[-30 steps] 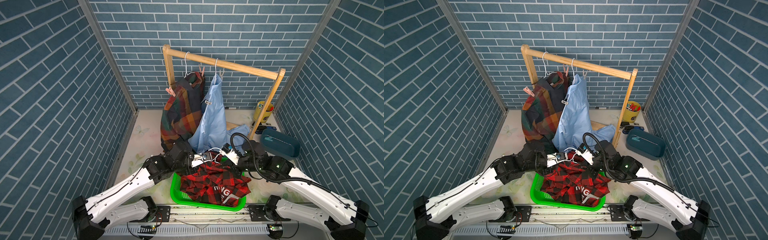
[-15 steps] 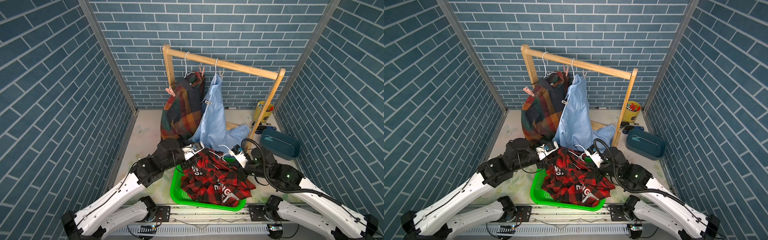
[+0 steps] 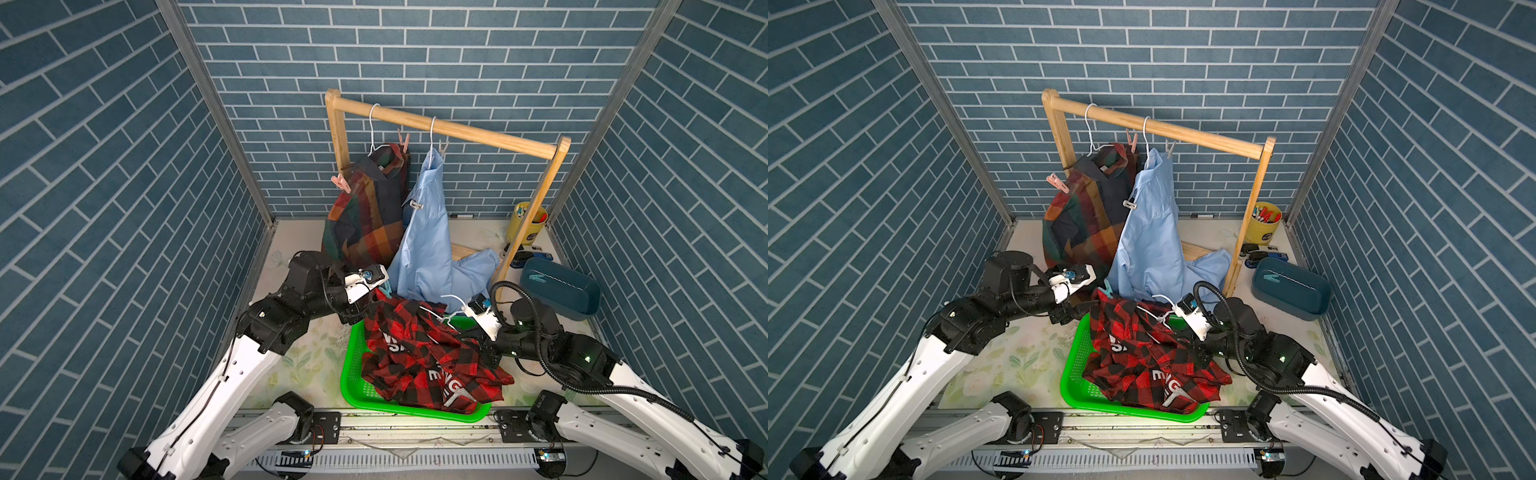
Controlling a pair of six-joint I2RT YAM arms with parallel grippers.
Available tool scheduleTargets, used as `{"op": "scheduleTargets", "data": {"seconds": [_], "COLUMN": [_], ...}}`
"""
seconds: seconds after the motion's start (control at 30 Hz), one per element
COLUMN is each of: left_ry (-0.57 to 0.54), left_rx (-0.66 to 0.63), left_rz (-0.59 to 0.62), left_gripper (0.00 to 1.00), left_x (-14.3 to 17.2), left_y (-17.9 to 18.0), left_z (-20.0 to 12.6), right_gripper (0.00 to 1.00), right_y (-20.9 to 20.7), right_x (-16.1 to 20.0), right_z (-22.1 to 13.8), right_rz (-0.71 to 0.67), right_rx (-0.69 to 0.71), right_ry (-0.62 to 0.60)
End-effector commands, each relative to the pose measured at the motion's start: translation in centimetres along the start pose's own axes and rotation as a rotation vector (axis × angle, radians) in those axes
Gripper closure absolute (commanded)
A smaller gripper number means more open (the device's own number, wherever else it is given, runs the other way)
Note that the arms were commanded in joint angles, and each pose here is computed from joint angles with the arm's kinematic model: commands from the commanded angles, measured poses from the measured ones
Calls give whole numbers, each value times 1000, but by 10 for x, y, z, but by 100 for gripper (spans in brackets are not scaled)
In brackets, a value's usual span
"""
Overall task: Remove the clothespins securing long-sleeve shirts to the hanger
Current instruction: Remove the clamp from the hanger.
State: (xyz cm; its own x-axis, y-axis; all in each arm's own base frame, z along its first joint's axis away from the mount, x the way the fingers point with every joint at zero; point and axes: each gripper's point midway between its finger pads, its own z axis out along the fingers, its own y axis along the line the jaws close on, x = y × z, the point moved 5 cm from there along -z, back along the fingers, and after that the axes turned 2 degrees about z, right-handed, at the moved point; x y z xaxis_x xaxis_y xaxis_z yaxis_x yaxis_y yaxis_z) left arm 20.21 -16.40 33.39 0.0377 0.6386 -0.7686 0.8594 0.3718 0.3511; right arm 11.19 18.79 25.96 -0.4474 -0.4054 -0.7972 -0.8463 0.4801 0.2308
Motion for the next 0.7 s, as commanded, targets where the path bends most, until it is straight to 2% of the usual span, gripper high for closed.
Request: {"op": "scheduleTargets", "data": {"seconds": [0.0,0.2,0.37,0.67], "left_ry": [105,236,326,373], "left_rx": [86,83,135,125], "left_rz": [41,137,203,270], "left_gripper": [28,29,28,28], "left_x": [14,23,27,33], "left_y": [-10,-10,-22,-31], "left_z": [2,10,21,20], "right_gripper": [100,100,100,100], "right_y": [10,14,16,25], "right_x": [1,6,6,1], "right_z": [-9,-14,-14,-17], "right_rz": [-40,-73,-111,-190], "right_rx": [-55,-55,-51,-54], "right_ry": [17,60,77,111]}}
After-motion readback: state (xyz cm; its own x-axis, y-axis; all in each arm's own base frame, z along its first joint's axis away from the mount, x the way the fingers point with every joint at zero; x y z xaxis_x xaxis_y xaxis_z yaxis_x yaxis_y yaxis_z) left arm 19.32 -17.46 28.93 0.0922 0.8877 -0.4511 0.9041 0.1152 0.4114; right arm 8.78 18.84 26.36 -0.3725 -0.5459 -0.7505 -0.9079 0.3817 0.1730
